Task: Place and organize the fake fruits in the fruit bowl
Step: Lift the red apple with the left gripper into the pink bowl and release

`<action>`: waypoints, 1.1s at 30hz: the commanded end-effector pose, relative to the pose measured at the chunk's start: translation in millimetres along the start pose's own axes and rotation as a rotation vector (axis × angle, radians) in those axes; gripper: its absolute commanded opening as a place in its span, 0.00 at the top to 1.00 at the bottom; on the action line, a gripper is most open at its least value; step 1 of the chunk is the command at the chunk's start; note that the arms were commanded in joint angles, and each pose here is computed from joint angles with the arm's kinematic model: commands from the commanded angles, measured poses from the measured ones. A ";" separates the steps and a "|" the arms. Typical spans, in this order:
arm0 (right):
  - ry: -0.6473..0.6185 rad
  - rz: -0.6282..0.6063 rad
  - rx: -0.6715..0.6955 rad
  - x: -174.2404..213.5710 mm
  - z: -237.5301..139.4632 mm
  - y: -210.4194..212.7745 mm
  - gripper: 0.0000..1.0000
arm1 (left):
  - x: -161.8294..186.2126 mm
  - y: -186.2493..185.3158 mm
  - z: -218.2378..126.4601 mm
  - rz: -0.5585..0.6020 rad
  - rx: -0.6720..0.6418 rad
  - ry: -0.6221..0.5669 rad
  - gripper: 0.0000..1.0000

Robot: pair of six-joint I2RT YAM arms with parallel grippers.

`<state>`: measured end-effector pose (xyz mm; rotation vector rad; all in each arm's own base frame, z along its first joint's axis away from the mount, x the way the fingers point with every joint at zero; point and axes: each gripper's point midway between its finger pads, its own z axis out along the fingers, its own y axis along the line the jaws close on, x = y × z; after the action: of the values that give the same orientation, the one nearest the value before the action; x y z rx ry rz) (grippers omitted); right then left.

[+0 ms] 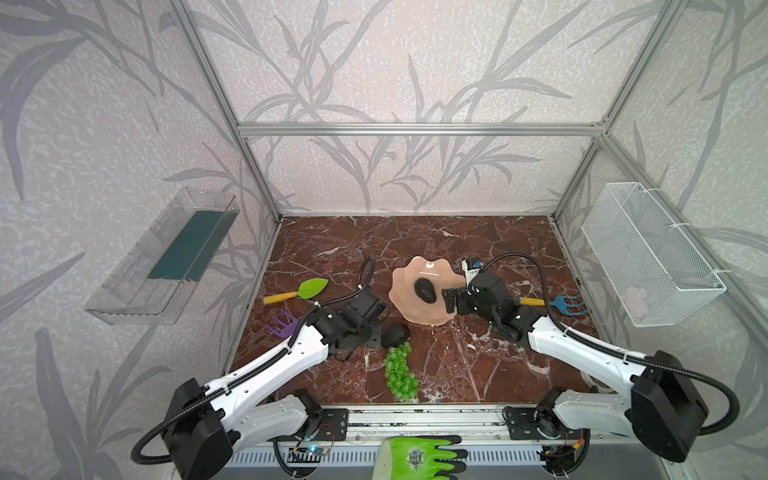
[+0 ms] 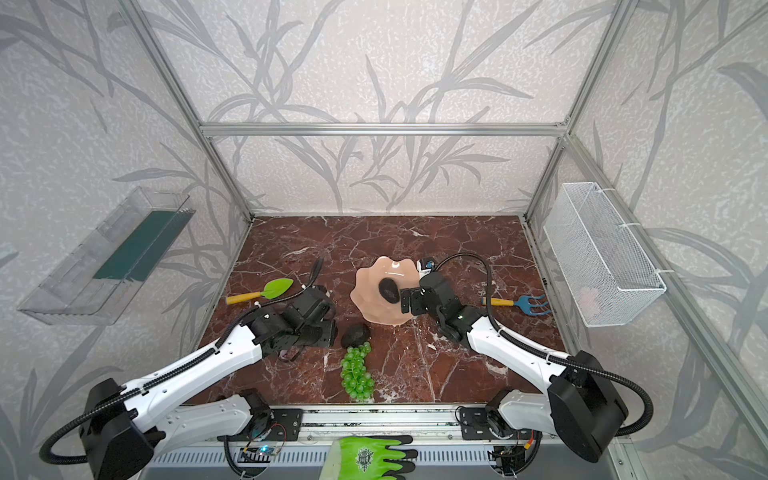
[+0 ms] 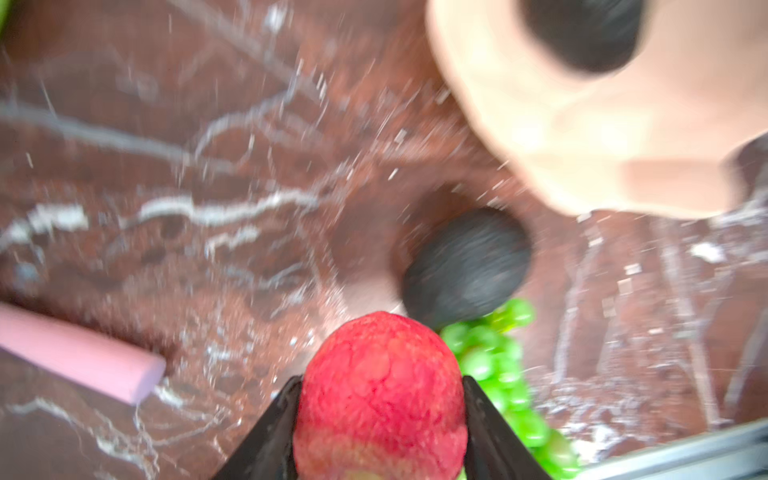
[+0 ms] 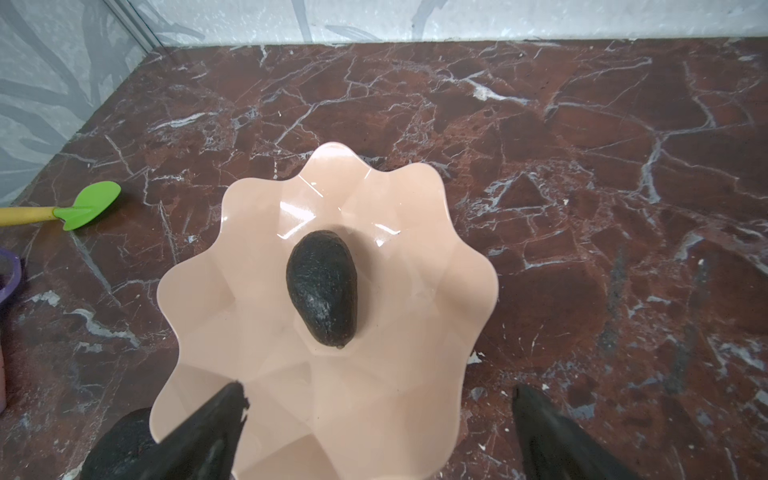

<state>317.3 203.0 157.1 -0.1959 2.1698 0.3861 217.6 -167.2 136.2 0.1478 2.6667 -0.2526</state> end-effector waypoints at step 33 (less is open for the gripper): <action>-0.068 0.096 0.024 8.7 -42.0 -36.3 0.01 | -83.7 -91.8 128.1 0.267 -0.037 0.225 0.46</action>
<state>291.9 156.5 164.3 -0.0678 2.1265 0.4052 333.6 -286.3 77.0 0.5534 2.8053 -0.1064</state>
